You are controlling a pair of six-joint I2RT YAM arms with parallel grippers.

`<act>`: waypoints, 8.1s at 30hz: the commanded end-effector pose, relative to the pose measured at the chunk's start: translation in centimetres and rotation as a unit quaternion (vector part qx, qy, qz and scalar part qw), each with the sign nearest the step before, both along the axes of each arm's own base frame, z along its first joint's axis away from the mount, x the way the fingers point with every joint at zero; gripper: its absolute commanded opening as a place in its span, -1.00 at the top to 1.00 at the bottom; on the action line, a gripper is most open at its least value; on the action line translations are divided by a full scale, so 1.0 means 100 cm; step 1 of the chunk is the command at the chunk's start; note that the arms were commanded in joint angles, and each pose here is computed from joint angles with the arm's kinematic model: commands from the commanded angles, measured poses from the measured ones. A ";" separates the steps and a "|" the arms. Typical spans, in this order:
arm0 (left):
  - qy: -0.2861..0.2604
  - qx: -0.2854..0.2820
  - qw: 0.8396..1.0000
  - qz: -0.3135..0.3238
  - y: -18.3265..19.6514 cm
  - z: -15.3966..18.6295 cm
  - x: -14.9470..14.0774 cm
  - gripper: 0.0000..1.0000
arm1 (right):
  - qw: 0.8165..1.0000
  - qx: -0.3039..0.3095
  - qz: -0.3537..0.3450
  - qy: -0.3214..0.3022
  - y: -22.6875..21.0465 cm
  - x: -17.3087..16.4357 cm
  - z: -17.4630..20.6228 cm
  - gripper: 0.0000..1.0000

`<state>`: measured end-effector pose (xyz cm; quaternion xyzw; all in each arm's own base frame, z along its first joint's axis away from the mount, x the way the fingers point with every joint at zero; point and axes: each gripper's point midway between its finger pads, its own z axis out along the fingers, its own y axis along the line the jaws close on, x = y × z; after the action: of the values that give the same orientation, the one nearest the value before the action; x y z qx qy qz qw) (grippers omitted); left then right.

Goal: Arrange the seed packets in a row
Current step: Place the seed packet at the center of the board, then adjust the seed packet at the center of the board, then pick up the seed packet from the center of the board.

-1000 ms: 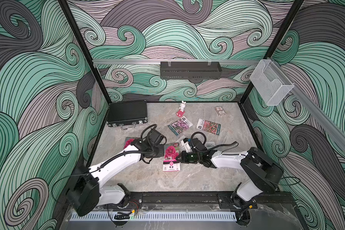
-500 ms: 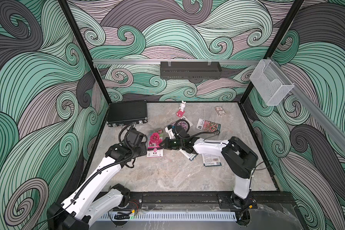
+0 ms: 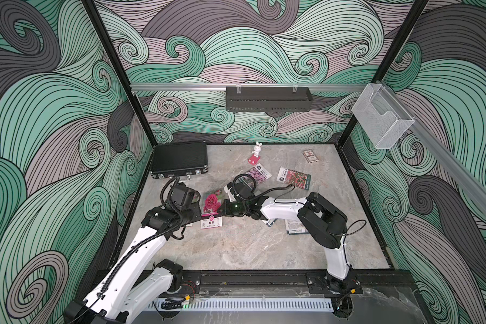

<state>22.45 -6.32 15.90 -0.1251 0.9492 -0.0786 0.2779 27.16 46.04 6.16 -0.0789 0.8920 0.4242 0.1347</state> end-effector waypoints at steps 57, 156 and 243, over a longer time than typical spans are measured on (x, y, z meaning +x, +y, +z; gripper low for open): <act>-0.020 -0.004 1.000 -0.007 0.003 0.007 0.000 -0.37 | 0.997 -0.065 -0.013 0.026 0.010 0.013 -0.041 0.11; 0.078 -0.078 0.987 -0.120 -0.140 -0.058 0.101 -0.27 | 0.994 -0.075 -0.073 -0.032 -0.234 0.099 0.052 -0.24; 0.060 -0.197 0.953 -0.223 -0.258 -0.101 0.096 1.00 | 0.974 -0.219 -0.035 0.036 -0.276 0.007 -0.034 -0.25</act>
<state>31.80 -31.76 4.20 0.0305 0.9376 -0.3105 0.1533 28.60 19.40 2.50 -0.0608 0.9644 0.2404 0.0915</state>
